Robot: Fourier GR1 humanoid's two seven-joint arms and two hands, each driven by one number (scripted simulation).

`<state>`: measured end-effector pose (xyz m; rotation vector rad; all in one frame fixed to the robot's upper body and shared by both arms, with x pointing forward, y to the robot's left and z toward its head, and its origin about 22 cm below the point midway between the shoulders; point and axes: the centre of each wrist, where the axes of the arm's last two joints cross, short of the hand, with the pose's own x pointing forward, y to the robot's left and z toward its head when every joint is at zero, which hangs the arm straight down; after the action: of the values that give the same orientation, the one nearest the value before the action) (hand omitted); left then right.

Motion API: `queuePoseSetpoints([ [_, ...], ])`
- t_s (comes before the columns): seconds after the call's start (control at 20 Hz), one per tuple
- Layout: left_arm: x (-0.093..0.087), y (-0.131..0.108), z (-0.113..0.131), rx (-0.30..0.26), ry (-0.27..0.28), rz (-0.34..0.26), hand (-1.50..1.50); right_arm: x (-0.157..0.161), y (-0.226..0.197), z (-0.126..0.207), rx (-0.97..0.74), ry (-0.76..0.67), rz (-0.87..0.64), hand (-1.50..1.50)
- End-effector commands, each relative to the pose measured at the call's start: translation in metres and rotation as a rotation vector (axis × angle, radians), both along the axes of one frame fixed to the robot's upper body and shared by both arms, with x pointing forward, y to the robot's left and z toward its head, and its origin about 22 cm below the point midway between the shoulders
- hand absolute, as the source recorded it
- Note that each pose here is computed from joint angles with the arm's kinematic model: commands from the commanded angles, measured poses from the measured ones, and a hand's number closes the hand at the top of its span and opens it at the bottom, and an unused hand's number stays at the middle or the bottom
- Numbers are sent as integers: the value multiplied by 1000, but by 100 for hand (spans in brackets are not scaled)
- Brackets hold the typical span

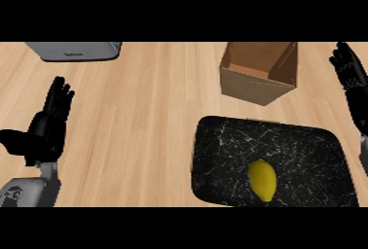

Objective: Pick the lemon from the tray and place it in the cardboard box

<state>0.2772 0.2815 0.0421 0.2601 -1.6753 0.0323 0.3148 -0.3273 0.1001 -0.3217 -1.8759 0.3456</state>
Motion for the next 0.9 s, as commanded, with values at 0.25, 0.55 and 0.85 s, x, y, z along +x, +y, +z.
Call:
queuePoseSetpoints([
  [0.25, -2, 6, 21, 310, -37, -292, 0, -46, -7, 96, 81, -199, -106, -150],
  [0.55, -5, 0, 14, 278, -6, -358, 0, -129, -19, 53, -262, -22, -150, -150],
  [0.85, 9, 2, 31, 291, -35, -385, 0, -159, 2, 71, -532, -58, -49, -150],
])
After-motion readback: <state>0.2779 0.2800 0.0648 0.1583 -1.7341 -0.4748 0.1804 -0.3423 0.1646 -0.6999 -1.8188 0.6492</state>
